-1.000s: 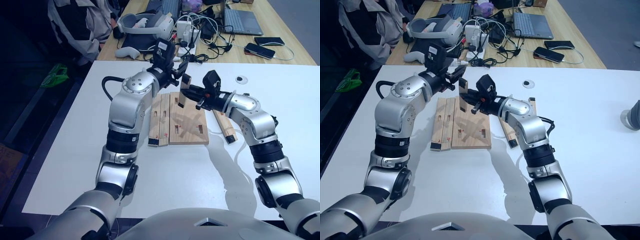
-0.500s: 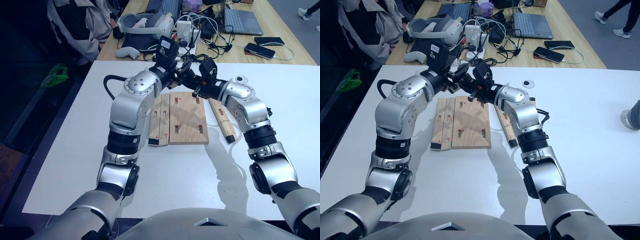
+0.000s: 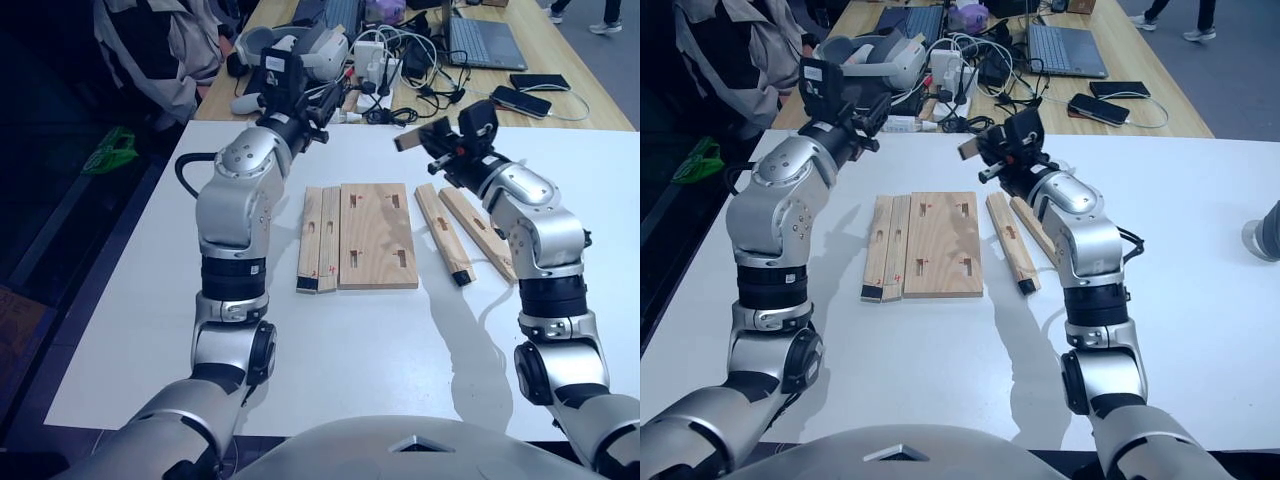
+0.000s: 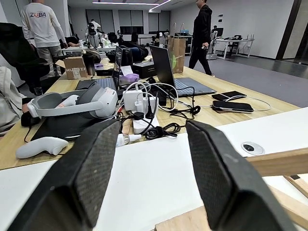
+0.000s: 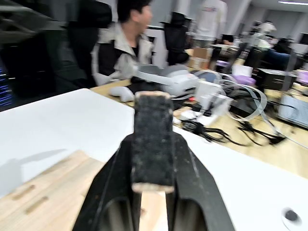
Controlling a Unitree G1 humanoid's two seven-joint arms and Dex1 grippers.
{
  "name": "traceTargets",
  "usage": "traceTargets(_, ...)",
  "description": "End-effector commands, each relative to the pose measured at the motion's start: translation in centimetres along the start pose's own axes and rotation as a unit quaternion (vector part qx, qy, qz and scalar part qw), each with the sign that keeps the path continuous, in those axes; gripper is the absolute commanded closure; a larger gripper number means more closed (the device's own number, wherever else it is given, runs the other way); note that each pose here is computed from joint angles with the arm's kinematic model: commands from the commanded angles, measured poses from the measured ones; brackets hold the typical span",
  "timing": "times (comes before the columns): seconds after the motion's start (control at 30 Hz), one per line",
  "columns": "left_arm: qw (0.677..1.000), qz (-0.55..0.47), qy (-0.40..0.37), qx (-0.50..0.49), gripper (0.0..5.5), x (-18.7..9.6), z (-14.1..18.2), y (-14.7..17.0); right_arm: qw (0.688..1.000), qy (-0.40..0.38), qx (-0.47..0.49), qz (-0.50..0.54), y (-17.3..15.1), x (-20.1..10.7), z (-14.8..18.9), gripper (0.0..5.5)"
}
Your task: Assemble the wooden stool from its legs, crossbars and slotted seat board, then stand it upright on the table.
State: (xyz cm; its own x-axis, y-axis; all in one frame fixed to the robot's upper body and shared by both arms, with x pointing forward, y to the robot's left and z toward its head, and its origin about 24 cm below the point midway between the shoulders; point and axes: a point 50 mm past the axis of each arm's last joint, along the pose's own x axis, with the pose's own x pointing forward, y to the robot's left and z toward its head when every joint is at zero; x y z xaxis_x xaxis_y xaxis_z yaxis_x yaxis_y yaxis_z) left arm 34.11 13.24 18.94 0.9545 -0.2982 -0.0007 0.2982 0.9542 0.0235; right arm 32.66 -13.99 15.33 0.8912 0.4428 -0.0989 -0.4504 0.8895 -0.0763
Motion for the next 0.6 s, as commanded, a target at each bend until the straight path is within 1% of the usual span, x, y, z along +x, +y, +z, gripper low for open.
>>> traceTargets(0.03, 0.999, 0.017, 0.032, -0.002, 2.97, -1.2, -1.4, 1.0, 0.995, 0.054, 0.022, -0.08, 0.4, -2.0, 0.4, 5.12)
traceTargets(0.07, 0.999, 0.019, 0.039, -0.003, 2.97, -1.5, -1.8, 1.2, 0.991, 0.084, 0.036, -0.094, 0.6, -2.5, -0.1, 5.12)
traceTargets(0.13, 0.998, 0.024, 0.051, -0.007, 2.97, -1.9, -2.4, 1.4, 0.986, 0.124, 0.036, -0.104, 0.7, -3.1, -1.0, 5.12)
traceTargets(0.3, 0.997, 0.019, 0.068, -0.009, 2.97, -2.6, -3.1, 1.4, 0.977, 0.181, 0.028, -0.111, 1.0, -4.1, -2.2, 5.12)
traceTargets(0.6, 0.997, 0.021, 0.079, -0.008, 2.97, -3.0, -3.4, 1.5, 0.964, 0.239, 0.038, -0.108, 2.0, -5.7, -2.3, 5.12)
